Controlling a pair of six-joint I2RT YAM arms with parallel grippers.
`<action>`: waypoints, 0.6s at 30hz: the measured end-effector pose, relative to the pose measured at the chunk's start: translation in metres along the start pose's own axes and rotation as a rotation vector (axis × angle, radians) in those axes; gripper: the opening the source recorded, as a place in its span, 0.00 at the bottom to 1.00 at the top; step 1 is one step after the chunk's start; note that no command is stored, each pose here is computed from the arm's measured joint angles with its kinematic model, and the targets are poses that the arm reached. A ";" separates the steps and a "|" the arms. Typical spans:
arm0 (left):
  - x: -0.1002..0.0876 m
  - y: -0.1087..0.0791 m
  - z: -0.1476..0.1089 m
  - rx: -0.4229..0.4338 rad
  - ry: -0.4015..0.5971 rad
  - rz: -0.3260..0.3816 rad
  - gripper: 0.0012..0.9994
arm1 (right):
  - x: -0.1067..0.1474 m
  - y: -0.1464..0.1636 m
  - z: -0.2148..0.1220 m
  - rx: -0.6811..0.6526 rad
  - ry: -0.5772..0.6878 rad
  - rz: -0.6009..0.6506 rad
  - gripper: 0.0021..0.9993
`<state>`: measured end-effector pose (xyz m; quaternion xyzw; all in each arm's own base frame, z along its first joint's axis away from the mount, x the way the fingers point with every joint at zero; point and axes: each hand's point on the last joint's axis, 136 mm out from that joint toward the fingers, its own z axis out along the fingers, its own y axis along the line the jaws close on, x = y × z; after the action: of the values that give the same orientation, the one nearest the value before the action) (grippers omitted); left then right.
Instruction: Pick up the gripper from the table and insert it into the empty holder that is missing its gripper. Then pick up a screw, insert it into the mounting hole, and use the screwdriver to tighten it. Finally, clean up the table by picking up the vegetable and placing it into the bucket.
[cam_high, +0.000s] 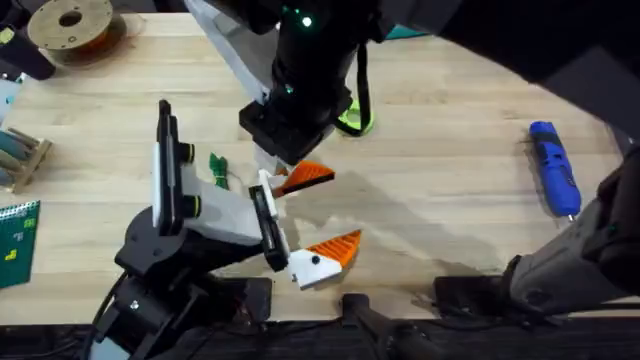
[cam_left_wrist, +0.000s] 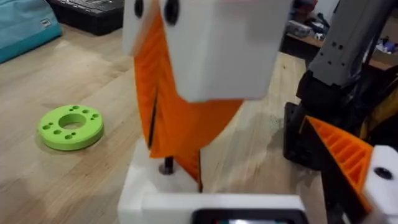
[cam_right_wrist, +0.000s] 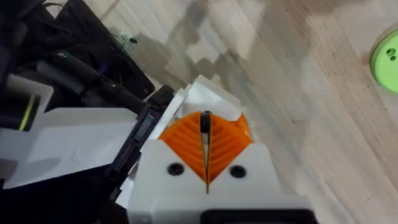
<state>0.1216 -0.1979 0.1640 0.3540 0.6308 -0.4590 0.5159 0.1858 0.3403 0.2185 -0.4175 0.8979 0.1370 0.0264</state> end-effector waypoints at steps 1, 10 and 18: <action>0.000 0.000 0.000 0.000 0.000 0.000 0.99 | 0.000 0.000 0.000 0.000 0.002 0.000 0.00; 0.000 0.000 0.000 0.000 0.000 -0.002 0.99 | 0.002 -0.001 0.000 0.001 0.009 0.003 0.00; 0.000 0.000 0.000 0.000 0.000 -0.003 0.99 | 0.003 -0.001 0.000 0.002 0.013 0.003 0.00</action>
<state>0.1216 -0.1979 0.1640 0.3531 0.6312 -0.4597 0.5153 0.1844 0.3374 0.2179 -0.4168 0.8989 0.1336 0.0207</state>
